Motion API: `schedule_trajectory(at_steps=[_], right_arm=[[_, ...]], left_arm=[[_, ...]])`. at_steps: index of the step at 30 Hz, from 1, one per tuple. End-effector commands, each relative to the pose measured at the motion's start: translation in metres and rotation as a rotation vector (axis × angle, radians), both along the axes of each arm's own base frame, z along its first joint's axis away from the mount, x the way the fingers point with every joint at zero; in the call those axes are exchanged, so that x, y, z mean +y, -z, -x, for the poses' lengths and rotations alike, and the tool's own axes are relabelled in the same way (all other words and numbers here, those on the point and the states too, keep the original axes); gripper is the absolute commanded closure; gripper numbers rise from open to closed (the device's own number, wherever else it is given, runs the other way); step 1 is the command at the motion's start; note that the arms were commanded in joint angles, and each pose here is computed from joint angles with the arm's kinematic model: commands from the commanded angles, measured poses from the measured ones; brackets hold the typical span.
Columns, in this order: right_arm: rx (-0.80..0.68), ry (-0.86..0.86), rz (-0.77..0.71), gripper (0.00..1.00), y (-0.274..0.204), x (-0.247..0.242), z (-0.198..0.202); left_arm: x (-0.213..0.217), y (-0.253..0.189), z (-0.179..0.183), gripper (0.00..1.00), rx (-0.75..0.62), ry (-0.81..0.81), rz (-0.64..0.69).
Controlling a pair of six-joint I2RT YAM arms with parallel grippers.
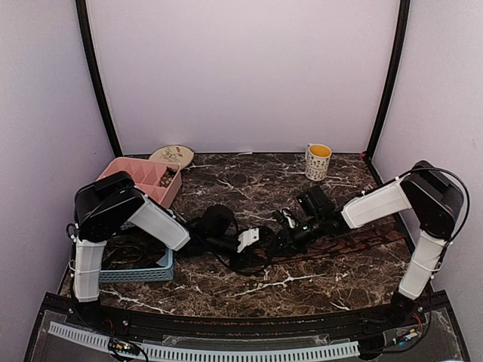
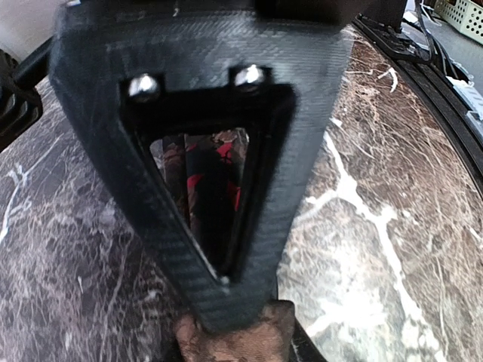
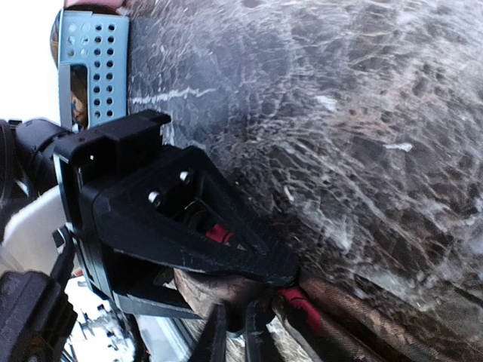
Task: Roll the ties
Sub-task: Roll the tie at the center of the board.
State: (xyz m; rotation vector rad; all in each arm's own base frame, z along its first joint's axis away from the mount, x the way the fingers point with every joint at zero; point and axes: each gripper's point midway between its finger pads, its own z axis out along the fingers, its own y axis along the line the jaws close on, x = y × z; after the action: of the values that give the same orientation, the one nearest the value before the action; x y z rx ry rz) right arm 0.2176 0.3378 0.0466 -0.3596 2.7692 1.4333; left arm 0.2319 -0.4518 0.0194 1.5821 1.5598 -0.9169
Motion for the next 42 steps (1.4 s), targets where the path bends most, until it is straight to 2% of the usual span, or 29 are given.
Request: schedule_trajectory(at_steps=[1, 11, 12, 14, 16, 19, 28, 36, 39, 42], right_arm=[[-0.026, -0.024, -0.022, 1.00, -0.006, 0.013, -0.004], [-0.025, -0.024, -0.002, 1.00, 0.003, 0.012, -0.005], [-0.027, -0.022, 0.003, 1.00, 0.005, 0.011, -0.006], [-0.028, -0.016, 0.024, 1.00, 0.010, 0.008, -0.007], [-0.029, -0.011, 0.051, 1.00, 0.017, 0.004, -0.007], [-0.024, -0.010, 0.075, 1.00, 0.026, -0.001, -0.005], [-0.019, -0.001, 0.123, 1.00, 0.045, -0.011, 0.000], [-0.017, 0.021, 0.115, 1.00, 0.046, -0.011, 0.001], [-0.014, 0.024, 0.112, 1.00, 0.046, -0.012, 0.003], [-0.021, 0.030, 0.107, 1.00, 0.043, -0.012, 0.002]], left_arm=[[0.026, 0.018, 0.009, 0.71, 0.063, -0.011, -0.093], [0.030, 0.015, 0.008, 0.67, 0.054, 0.000, -0.082], [0.030, 0.015, 0.007, 0.64, 0.054, -0.003, -0.082], [0.031, 0.013, 0.005, 0.50, 0.048, -0.020, -0.079], [0.033, 0.008, 0.003, 0.41, 0.042, -0.040, -0.055], [0.037, 0.001, 0.003, 0.37, 0.045, -0.066, -0.008], [0.025, -0.016, 0.007, 0.35, 0.128, -0.088, 0.177], [0.005, -0.015, 0.009, 0.37, 0.180, -0.110, 0.265], [0.003, -0.009, 0.007, 0.44, 0.196, -0.122, 0.263], [0.006, 0.002, 0.008, 0.54, 0.186, -0.124, 0.205]])
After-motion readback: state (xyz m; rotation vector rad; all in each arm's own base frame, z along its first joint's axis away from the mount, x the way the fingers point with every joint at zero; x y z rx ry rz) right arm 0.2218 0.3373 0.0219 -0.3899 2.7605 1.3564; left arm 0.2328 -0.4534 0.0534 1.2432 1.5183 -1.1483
